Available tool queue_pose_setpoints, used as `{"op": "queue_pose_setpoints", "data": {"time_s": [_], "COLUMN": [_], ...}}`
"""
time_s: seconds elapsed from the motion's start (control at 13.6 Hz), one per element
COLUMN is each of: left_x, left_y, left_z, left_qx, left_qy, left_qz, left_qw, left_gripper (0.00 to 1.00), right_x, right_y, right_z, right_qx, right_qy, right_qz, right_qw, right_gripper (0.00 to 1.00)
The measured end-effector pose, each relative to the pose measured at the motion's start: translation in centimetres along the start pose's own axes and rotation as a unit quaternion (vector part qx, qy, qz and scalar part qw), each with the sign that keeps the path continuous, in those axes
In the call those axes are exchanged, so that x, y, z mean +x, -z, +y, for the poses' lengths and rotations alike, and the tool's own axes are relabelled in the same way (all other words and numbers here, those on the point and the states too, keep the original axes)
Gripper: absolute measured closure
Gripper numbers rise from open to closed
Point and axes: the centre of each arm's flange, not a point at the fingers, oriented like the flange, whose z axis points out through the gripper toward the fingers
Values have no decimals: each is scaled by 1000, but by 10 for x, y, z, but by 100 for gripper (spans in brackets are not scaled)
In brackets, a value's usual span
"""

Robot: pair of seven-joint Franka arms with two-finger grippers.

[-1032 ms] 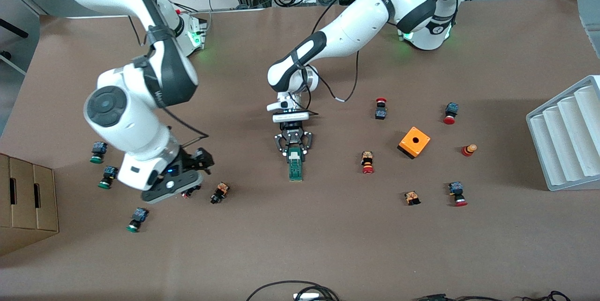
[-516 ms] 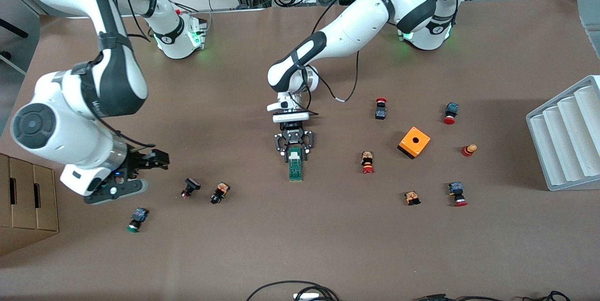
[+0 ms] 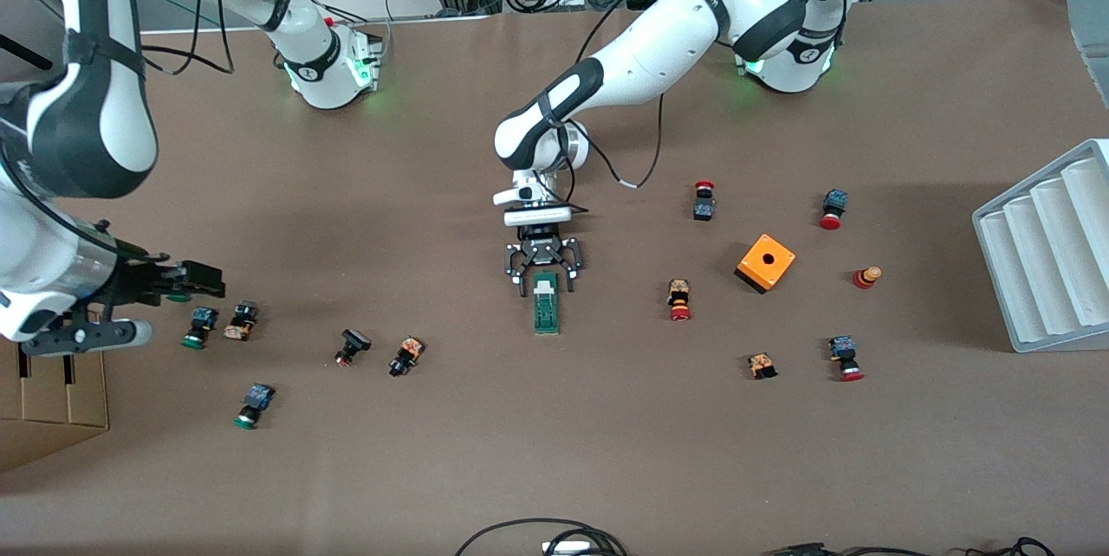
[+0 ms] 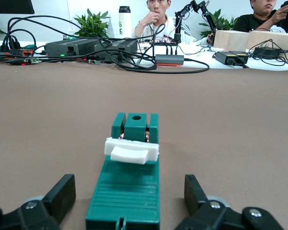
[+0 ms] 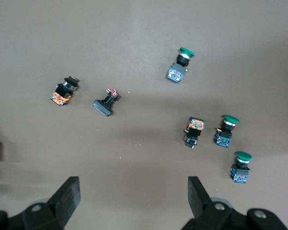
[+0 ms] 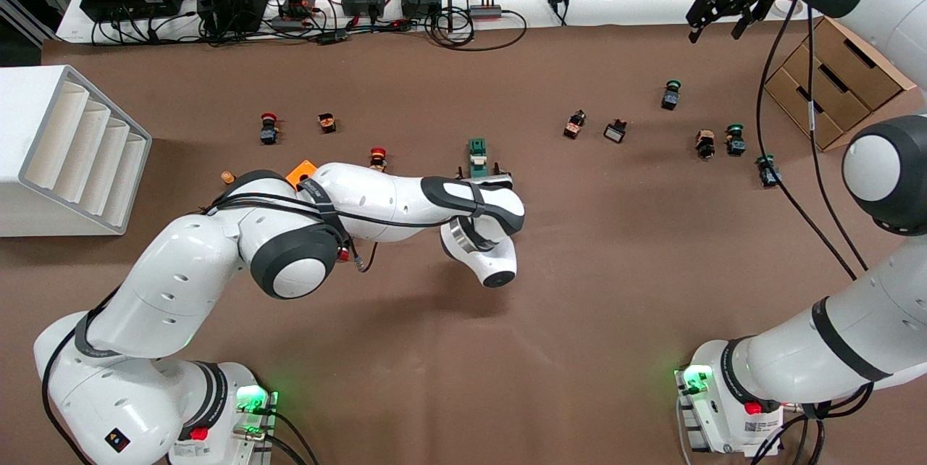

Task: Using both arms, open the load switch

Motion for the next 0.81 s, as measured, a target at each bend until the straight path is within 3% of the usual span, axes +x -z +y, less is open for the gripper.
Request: {"op": "queue_pose_setpoints", "data": {"time_s": [0.22, 0.81], "left_x": [13, 90], "left_y": [4, 30], "left_z": [4, 23], "left_qx": [17, 66], "left_qy": [-18, -92], "left_qz": [-14, -115], "left_qw": [1000, 987], "left_gripper": [0, 0], "right_x": [-7, -18], "right_y": [16, 42], "right_z": [11, 14], "right_qx": [8, 13], "right_qy": [-7, -7], "right_qz": [12, 21], "right_qw": [1000, 1000], "right_gripper": [0, 0]}}
